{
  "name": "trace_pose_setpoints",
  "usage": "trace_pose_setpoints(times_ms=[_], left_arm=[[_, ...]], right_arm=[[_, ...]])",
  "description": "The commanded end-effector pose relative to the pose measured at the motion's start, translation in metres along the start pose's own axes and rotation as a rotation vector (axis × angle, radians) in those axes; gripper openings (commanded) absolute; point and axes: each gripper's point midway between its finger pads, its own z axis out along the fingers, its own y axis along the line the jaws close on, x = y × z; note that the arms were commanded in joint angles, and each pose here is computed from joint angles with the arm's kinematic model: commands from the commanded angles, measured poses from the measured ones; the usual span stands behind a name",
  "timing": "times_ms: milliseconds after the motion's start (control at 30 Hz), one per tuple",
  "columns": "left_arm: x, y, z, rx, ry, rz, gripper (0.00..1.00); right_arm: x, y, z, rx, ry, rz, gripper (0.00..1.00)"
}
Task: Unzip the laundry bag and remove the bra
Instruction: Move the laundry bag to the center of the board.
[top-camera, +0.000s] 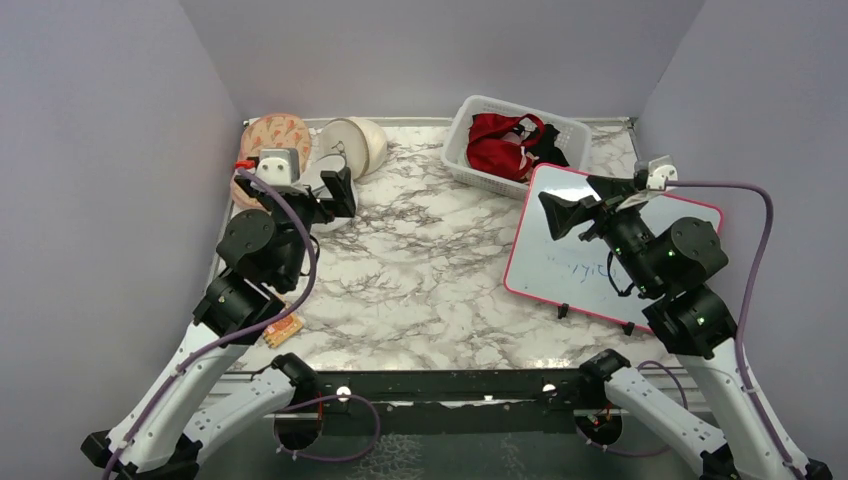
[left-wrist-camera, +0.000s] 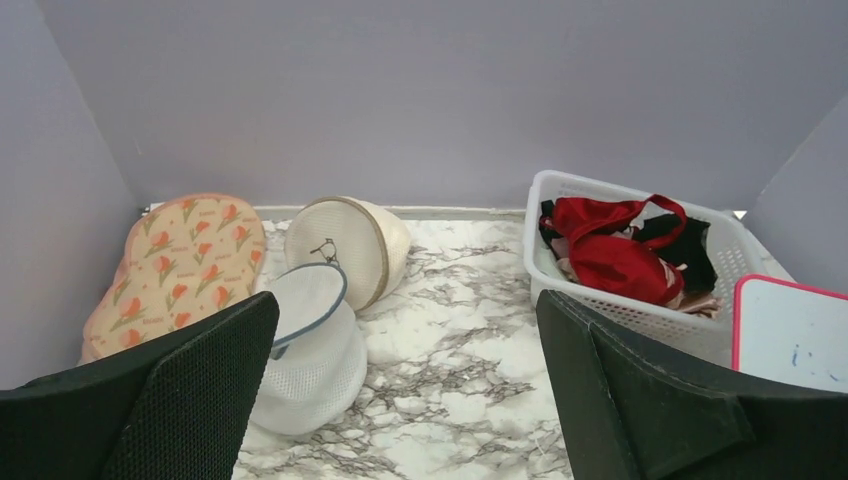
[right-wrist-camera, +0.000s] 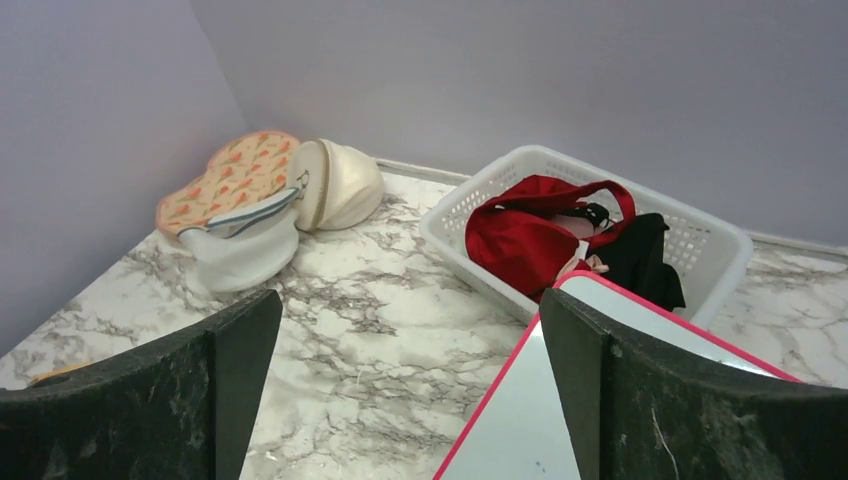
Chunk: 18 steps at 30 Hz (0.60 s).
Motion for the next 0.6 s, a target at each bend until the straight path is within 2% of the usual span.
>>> trace_pose_setpoints(times_ms=[0, 233, 567], left_arm=[[0.006, -0.001, 0.017, -0.007, -0.001, -0.023, 0.99], [0.033, 0.002, 0.058, -0.028, 0.078, -0.018, 0.99], [0.128, -0.005, 0.136, -0.002, 0.381, -0.053, 0.99]], right_arm=[[0.005, -0.001, 0.010, 0.021, 0.012, 0.026, 1.00], [0.030, -0.003, 0.031, 0.061, 0.110, 0.062, 1.00], [0.093, -0.005, 0.057, 0.139, 0.315, 0.127, 1.00]])
